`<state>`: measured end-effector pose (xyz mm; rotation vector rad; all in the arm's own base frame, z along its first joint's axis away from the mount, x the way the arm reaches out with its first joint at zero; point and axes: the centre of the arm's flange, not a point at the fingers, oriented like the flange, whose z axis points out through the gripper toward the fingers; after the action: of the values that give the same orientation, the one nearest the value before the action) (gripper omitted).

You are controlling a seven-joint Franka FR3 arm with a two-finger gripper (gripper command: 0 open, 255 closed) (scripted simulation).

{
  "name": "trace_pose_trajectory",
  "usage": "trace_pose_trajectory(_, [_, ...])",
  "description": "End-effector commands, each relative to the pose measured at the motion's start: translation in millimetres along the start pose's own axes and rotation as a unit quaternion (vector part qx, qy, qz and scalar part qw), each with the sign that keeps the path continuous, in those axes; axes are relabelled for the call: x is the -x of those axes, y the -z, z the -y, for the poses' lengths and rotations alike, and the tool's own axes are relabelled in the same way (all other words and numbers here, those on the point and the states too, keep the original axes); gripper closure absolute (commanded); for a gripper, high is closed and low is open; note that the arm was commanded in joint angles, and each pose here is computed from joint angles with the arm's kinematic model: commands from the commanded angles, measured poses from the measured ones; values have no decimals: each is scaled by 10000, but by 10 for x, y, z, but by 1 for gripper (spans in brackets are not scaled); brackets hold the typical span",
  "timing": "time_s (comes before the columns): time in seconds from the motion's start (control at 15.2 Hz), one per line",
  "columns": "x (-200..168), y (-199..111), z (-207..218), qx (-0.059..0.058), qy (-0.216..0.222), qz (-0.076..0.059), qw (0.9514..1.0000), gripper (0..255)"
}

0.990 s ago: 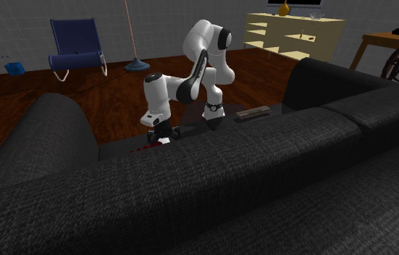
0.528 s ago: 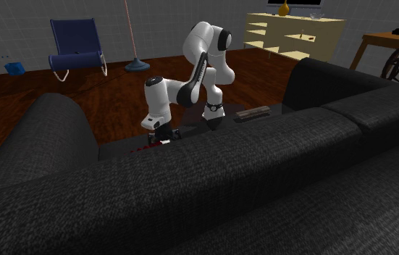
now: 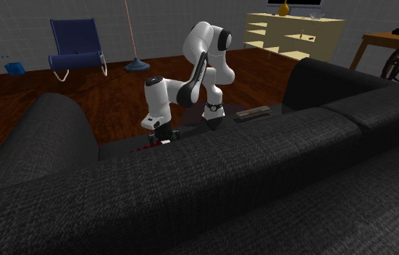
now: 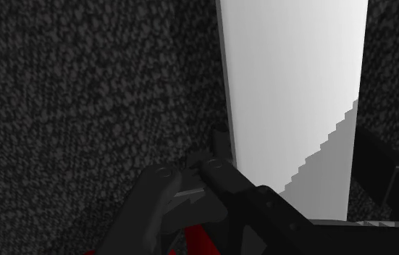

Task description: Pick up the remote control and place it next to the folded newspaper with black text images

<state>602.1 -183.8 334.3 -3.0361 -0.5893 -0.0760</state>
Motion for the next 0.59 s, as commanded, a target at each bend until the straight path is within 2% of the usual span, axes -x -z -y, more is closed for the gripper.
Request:
trace_pose_trajectory(0.0, [4, -11, 1, -6, -4, 8, 10000, 255])
trace_pose_trajectory(0.2, [2, -8, -1, -6, -4, 7, 10000, 255])
trace_pose_trajectory(0.53, [-13, 255, 9, -6, -4, 7, 10000, 255])
